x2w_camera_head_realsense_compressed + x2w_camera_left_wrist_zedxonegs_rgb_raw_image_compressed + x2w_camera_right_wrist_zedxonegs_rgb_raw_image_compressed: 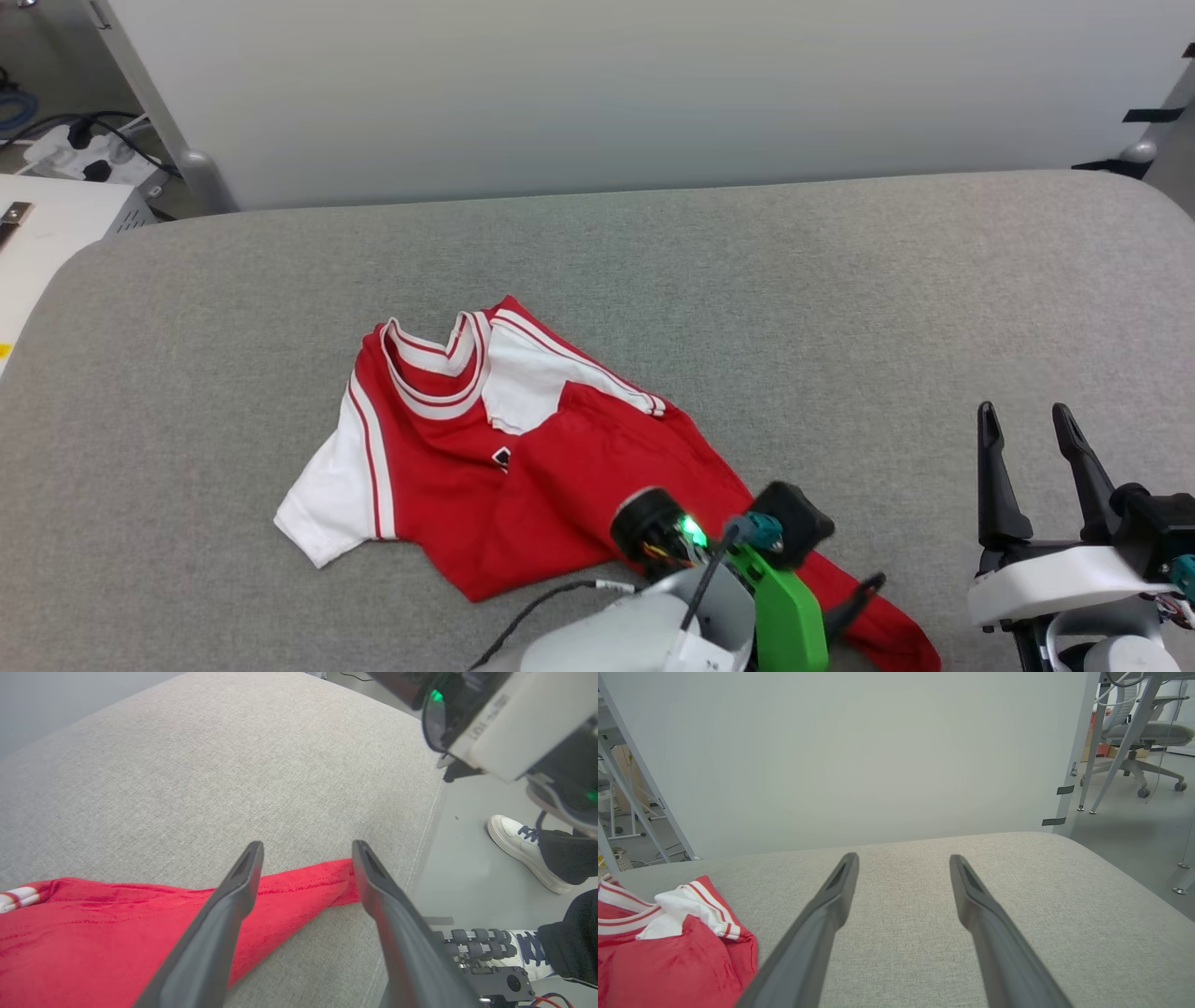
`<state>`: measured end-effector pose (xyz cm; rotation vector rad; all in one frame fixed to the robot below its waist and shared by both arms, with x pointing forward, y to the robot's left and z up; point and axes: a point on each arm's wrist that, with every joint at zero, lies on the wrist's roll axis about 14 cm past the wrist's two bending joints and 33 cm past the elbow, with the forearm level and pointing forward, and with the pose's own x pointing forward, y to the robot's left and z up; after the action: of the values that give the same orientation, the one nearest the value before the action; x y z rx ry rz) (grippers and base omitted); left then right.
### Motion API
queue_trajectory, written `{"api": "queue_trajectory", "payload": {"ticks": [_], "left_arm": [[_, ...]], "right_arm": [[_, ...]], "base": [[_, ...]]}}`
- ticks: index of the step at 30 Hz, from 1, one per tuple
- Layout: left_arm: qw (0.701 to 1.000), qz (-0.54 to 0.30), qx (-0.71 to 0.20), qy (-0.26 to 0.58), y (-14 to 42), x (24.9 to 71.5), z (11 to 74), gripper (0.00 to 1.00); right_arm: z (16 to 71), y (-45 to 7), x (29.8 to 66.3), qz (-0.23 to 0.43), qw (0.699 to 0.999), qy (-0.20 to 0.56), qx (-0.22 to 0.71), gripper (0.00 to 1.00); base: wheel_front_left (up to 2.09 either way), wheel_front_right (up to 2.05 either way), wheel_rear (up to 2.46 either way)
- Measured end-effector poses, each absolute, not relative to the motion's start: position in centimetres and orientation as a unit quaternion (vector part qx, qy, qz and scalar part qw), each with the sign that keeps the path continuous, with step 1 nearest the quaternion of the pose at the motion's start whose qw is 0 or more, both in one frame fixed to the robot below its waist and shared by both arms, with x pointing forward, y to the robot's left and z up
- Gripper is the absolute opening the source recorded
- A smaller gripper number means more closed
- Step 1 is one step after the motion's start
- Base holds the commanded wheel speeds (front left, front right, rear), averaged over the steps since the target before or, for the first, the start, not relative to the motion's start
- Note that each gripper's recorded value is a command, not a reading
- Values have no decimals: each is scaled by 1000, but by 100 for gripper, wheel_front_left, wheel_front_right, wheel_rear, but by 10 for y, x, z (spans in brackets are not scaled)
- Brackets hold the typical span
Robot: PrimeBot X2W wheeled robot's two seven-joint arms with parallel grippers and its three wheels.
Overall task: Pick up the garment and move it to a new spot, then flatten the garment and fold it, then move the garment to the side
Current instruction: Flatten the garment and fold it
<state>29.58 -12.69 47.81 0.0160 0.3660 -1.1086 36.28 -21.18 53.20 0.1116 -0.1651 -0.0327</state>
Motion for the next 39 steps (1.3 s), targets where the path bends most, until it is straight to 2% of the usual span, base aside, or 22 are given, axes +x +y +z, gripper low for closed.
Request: {"api": "queue_trajectory", "payload": {"ticks": [3, 4, 5, 11, 14, 18, 23, 29, 35, 39], "left_arm": [[871, -474, -10, 128, -111, 330, 498, 100], [904, -418, -35, 85, -86, 363, 520, 100], [914, -397, -41, 69, -74, 372, 526, 100], [964, -258, -61, 0, 22, 414, 555, 100], [981, -180, -72, -23, 80, 419, 563, 100], [988, -101, -91, -71, 141, 405, 582, 100], [990, -46, -109, -83, 175, 370, 569, 100], [990, -10, -123, -71, 184, 345, 545, 100], [990, -11, -122, -73, 181, 345, 541, 100], [990, -3, -119, -69, 186, 347, 536, 100]], "right_arm": [[536, -205, 365, -5, 995, -87, 55, 100], [541, -198, 366, 6, 994, -94, 52, 100], [542, -195, 367, 11, 994, -96, 50, 100], [545, -178, 364, 38, 994, -98, 37, 100], [546, -169, 363, 51, 993, -100, 36, 100], [545, -157, 361, 69, 992, -98, 33, 100], [544, -148, 361, 84, 991, -96, 33, 100], [540, -138, 363, 99, 991, -88, 35, 100], [533, -128, 367, 116, 990, -78, 32, 100], [525, -115, 372, 151, 986, -64, 10, 100]], "base": [[0, 0, 0], [0, 0, 0], [0, 0, 0], [0, 0, 0], [0, 0, 0], [0, 0, 0], [0, 0, 0], [0, 0, 0], [0, 0, 0], [0, 0, 0]]}}
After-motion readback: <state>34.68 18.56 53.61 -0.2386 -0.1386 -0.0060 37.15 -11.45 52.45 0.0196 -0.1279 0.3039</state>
